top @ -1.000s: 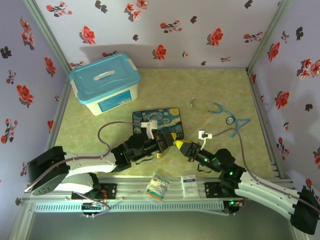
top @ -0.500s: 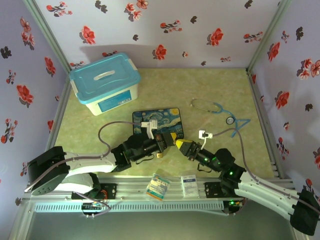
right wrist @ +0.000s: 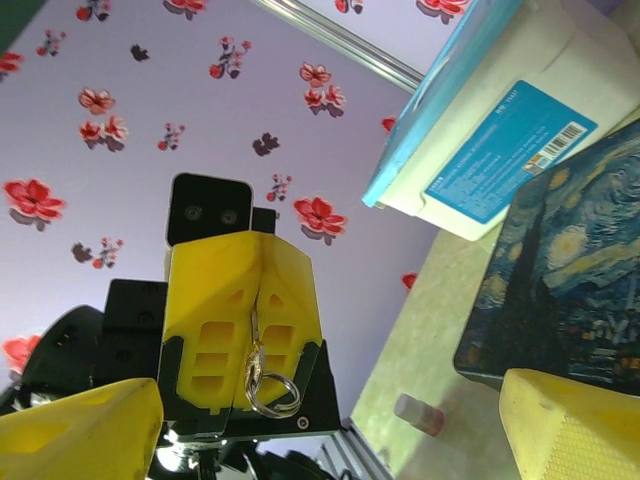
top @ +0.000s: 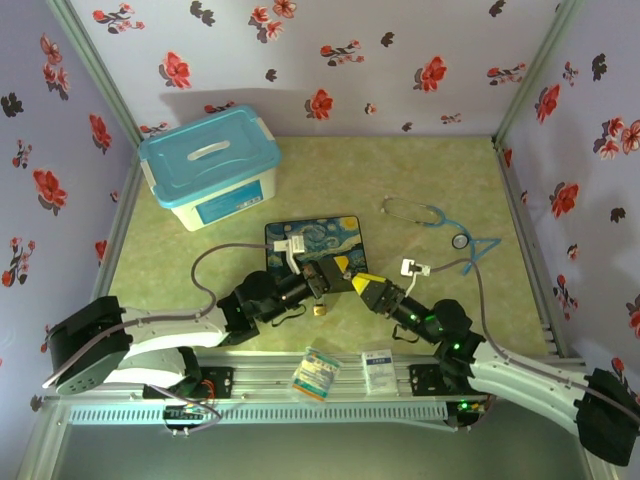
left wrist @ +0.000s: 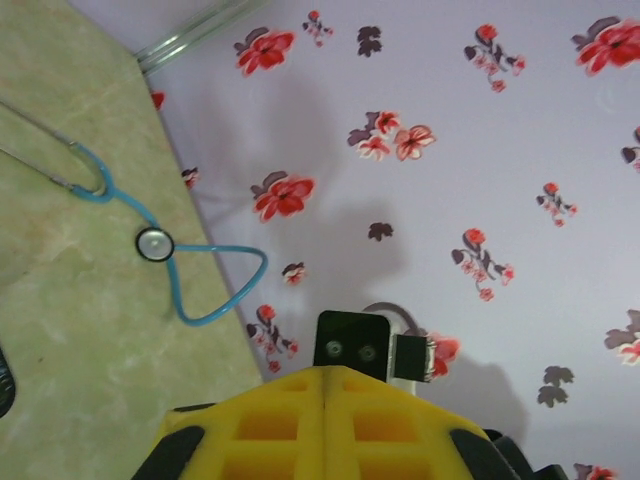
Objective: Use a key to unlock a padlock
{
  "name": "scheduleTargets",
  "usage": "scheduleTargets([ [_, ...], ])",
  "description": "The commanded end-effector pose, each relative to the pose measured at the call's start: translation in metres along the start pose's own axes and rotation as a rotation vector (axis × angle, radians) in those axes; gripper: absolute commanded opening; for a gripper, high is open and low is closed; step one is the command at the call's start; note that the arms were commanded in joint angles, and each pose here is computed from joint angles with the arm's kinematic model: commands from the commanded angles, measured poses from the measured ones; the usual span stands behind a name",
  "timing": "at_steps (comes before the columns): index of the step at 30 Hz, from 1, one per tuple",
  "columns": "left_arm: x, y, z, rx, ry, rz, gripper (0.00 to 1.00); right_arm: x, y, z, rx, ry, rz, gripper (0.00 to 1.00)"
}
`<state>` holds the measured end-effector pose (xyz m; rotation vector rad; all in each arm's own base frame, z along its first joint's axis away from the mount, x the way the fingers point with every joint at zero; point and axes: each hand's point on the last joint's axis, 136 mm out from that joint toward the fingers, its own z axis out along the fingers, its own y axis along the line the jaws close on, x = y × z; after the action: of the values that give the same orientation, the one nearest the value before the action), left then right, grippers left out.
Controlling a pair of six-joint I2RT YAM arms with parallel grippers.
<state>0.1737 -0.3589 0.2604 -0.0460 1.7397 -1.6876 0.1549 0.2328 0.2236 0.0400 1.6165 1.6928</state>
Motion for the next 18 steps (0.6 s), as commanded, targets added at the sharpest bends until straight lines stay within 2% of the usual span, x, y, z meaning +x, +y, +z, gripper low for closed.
scheduleTargets([
  [1,-0.019,-0.023,0.001,0.089,-0.081,-0.037,0.0,-0.02,0.031,0.0,-0.125,-0.077,0.036,0.86],
  [4,-0.02,-0.025,0.002,0.123,-0.099,-0.055,0.0,-0.019,0.033,0.006,-0.121,-0.065,0.031,0.83],
  [6,-0.021,-0.027,0.003,0.137,-0.105,-0.054,0.0,-0.021,0.035,0.007,-0.134,-0.073,0.03,0.77],
  [18,-0.02,-0.021,0.005,0.12,-0.11,-0.054,0.0,-0.024,0.045,0.021,-0.189,-0.075,0.058,0.57],
])
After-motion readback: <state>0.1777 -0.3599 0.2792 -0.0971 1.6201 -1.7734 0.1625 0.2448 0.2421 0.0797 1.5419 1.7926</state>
